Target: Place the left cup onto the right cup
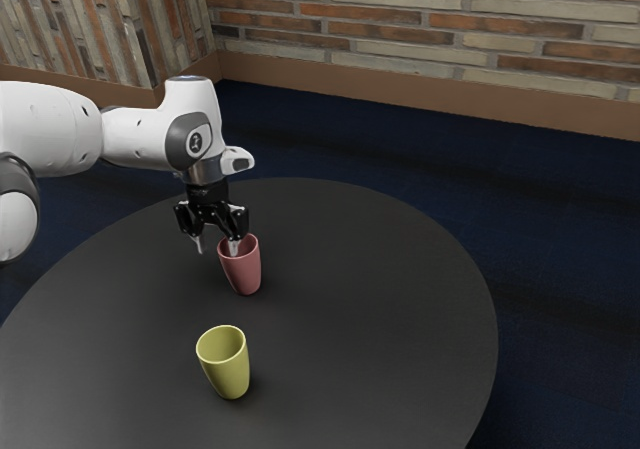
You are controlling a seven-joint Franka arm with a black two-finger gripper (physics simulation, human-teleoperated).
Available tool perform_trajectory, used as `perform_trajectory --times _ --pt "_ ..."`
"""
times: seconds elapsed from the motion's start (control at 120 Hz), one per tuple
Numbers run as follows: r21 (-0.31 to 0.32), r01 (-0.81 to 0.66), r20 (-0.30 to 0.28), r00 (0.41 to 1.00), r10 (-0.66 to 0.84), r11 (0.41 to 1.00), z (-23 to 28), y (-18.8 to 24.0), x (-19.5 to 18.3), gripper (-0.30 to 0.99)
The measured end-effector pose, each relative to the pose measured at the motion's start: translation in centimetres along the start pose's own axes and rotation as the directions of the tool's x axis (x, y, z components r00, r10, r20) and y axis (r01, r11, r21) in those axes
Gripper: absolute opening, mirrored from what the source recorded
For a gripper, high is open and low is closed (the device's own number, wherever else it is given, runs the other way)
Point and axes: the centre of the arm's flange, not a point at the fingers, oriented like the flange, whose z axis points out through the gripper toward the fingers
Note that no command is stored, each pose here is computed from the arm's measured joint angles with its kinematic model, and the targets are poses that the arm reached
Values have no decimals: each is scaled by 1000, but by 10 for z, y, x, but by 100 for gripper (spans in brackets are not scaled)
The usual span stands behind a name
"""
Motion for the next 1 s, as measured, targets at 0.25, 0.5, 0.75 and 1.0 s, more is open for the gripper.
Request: perform_trajectory --times 0.25,0.5,0.75,1.0 --pt "2 -4 2 1000 3 1000 2 2 1 39" --pt "1 -13 1 1000 13 1000 5 8 5 34" --pt "1 -14 1 1000 14 1000 5 8 5 27" --pt "1 -14 3 1000 14 1000 6 8 6 21"
